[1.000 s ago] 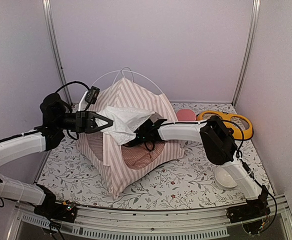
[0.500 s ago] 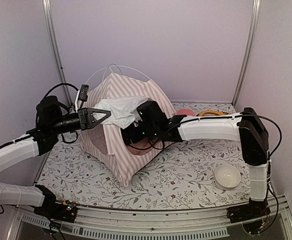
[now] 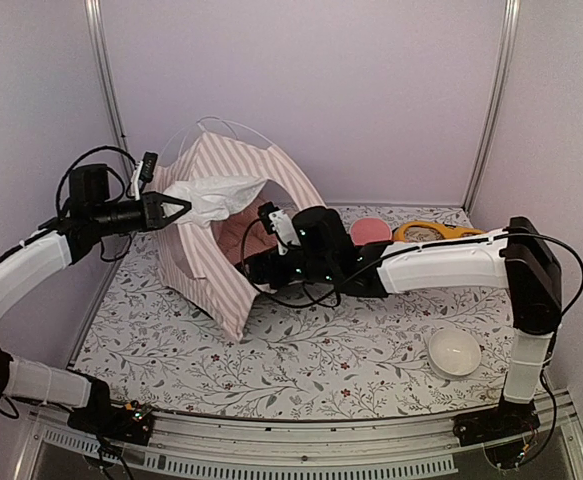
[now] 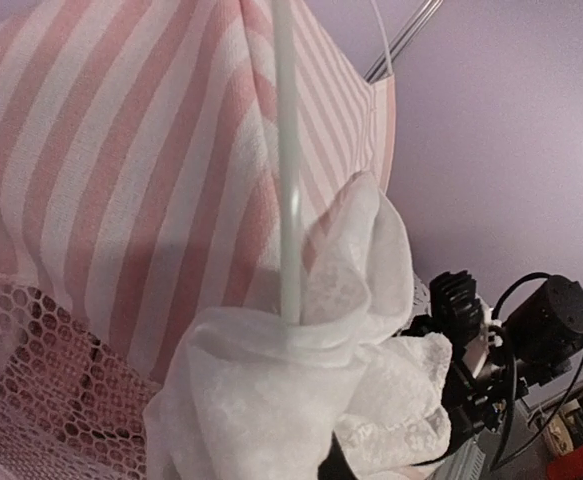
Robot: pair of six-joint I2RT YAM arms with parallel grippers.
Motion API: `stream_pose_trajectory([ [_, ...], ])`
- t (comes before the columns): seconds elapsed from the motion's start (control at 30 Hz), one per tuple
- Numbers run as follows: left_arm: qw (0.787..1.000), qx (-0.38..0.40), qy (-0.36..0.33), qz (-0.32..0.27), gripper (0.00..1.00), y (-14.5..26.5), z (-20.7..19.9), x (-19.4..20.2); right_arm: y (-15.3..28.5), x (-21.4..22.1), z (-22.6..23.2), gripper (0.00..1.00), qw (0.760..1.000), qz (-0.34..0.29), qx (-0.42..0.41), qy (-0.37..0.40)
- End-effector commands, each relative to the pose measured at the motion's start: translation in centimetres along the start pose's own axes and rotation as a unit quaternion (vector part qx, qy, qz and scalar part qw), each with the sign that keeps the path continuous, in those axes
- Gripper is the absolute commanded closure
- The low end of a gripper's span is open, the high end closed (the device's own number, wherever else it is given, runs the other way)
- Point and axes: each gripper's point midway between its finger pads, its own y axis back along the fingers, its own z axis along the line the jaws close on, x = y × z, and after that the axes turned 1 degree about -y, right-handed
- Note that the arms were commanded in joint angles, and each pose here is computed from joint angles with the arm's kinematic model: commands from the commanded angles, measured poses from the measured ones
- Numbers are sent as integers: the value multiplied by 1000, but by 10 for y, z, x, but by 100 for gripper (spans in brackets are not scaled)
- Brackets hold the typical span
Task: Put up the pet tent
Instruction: Adjust the cushion in the tent, then place the tent flap in the tent.
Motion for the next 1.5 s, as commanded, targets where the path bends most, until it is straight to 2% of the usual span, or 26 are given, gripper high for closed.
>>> stream_pose_trajectory([
  [0.0, 996, -83, -4, 13, 100, 10, 61, -12, 38, -20, 36, 5, 998, -14, -57, -6],
  [0.1, 999, -26, -25, 12, 100, 5, 34, -29, 47, -23, 31, 5, 999, -19, -46, -10],
  [0.23, 997, 0, -78, -3, 100, -1, -6, -53, 59, -25, 24, 5, 999, -22, -37, -17],
  [0.33, 994, 2, -109, -5, 100, -5, -30, -67, 68, -29, 21, 5, 999, -28, -34, -21],
  [0.43, 990, -27, -138, -18, 100, -2, -39, -84, 80, -40, 24, 5, 998, -41, -40, -23],
  [0.57, 979, -127, -156, -27, 100, 9, -13, -96, 97, -55, 33, 5, 996, -57, -59, -24],
  [0.67, 973, -167, -159, -22, 100, 15, 0, -93, 110, -67, 43, 5, 994, -69, -80, -23],
  [0.9, 974, -143, -174, -28, 100, 21, -13, -85, 134, -97, 46, 4, 989, -103, -100, -32],
  [1.07, 956, -224, -174, -71, 100, 47, -1, -102, 141, -103, 40, 4, 989, -110, -91, -33],
  [1.17, 951, -221, -199, -86, 100, 55, -6, -104, 142, -100, 30, 4, 990, -107, -79, -40],
  [1.33, 959, -212, -175, -73, 100, 49, 22, -96, 136, -94, 9, 4, 992, -99, -60, -55],
  [1.4, 961, -209, -168, -66, 95, 45, 29, -93, 131, -89, 3, 4, 993, -92, -53, -60],
  [1.43, 961, -212, -168, -62, 88, 44, 33, -92, 128, -85, 0, 4, 993, -88, -50, -62],
  [1.47, 961, -214, -168, -58, 77, 44, 35, -91, 126, -83, -1, 4, 993, -85, -49, -66],
])
